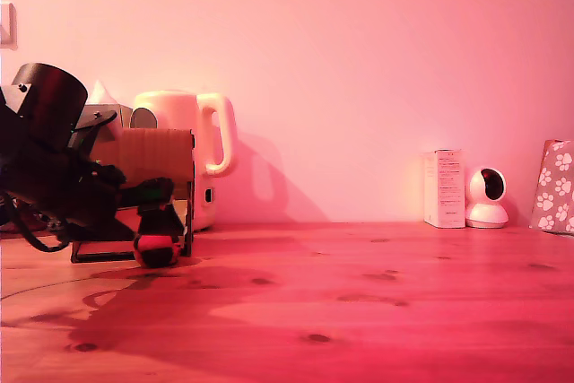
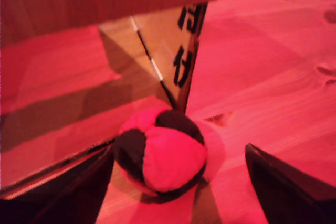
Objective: Drop the footbag into the cardboard dice tower
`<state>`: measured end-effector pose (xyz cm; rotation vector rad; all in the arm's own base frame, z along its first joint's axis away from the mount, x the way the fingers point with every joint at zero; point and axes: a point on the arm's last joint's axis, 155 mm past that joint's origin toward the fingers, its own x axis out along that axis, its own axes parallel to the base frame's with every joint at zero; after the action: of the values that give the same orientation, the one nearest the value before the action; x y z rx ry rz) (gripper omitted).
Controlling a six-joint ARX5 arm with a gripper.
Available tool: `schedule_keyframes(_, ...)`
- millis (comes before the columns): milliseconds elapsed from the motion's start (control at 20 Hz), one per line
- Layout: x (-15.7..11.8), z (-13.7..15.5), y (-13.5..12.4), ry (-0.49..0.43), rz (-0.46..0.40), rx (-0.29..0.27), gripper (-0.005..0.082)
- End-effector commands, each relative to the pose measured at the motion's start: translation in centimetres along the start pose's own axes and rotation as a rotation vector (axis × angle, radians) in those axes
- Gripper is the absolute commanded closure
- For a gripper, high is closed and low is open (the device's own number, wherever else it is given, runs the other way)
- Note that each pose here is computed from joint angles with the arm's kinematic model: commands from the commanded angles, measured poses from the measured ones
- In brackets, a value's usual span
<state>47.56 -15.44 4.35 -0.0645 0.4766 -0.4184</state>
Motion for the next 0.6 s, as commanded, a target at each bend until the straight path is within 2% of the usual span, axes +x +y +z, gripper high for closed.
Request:
schedule_keyframes(0,1.1,-1.2,0.2,0.026,-0.014,-0.003,0.0043)
schedule_keyframes(200,1.9,-1.5,0.4,0.034,-0.016,-0.001,0.0052)
schedule_keyframes(250,1.9,-1.4,0.4,0.033,-0.014,0.005,0.0093)
schedule_keyframes(450,1.9,-1.2,1.2,0.027,0.014,0.025,0.0462)
schedule_keyframes(550,1.9,-1.4,1.7,0.036,0.039,0.035,0.0555)
